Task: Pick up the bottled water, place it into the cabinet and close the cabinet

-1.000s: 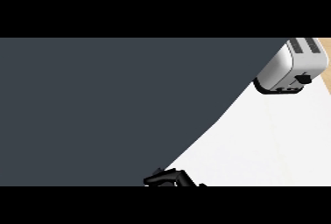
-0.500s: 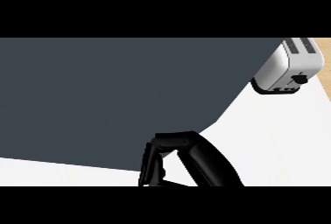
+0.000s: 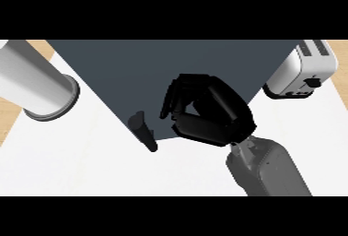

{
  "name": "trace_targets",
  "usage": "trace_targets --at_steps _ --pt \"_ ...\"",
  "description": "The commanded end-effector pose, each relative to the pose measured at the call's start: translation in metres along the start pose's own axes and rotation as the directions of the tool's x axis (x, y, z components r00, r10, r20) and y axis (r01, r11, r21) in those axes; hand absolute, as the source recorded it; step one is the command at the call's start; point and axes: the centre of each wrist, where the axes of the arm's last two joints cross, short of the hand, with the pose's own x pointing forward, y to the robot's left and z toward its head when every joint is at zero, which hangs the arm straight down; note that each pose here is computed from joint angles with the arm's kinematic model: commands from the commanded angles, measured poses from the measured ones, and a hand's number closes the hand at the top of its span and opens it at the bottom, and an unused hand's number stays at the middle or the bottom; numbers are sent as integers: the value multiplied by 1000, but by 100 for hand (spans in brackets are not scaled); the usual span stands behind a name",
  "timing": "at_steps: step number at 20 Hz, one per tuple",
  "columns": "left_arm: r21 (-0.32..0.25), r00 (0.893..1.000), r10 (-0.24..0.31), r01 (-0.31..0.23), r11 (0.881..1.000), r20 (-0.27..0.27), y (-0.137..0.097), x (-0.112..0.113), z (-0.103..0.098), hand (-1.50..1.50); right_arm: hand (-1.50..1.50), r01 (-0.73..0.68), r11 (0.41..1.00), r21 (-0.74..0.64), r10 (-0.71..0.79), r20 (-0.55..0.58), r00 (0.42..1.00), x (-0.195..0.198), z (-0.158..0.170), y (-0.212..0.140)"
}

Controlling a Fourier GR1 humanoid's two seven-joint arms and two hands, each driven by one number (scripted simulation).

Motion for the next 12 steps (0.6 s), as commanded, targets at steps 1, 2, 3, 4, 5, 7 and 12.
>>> trace_targets --at_steps 1,2,3,4,5,7,12 --pt "3 1000 10 -10 1000 15 0 3 6 -150 150 15 1000 -26 -15 -1 1000 13 -26 -33" --pt "-1 1000 -5 5 1000 6 2 15 11 -150 150 20 1000 -21 -20 -9 1000 1 -18 -46" --pt "10 1000 9 -9 1000 0 13 11 14 -150 150 18 999 -39 -19 -14 1000 9 -23 -55" --pt "11 1000 1 -1 1000 15 10 14 6 -150 150 -7 1000 -11 7 -13 1000 4 -32 -51" --pt "13 1000 6 -6 1000 14 14 11 3 -150 150 -4 1000 -15 3 -25 1000 12 -43 -55" --pt "20 1000 -13 13 1000 -10 4 20 21 -150 150 -23 1000 -8 23 -24 999 2 -29 -66" --pt "-3 1000 4 -4 1000 11 18 16 14 -150 150 -17 1000 26 18 -32 999 10 -64 -59"
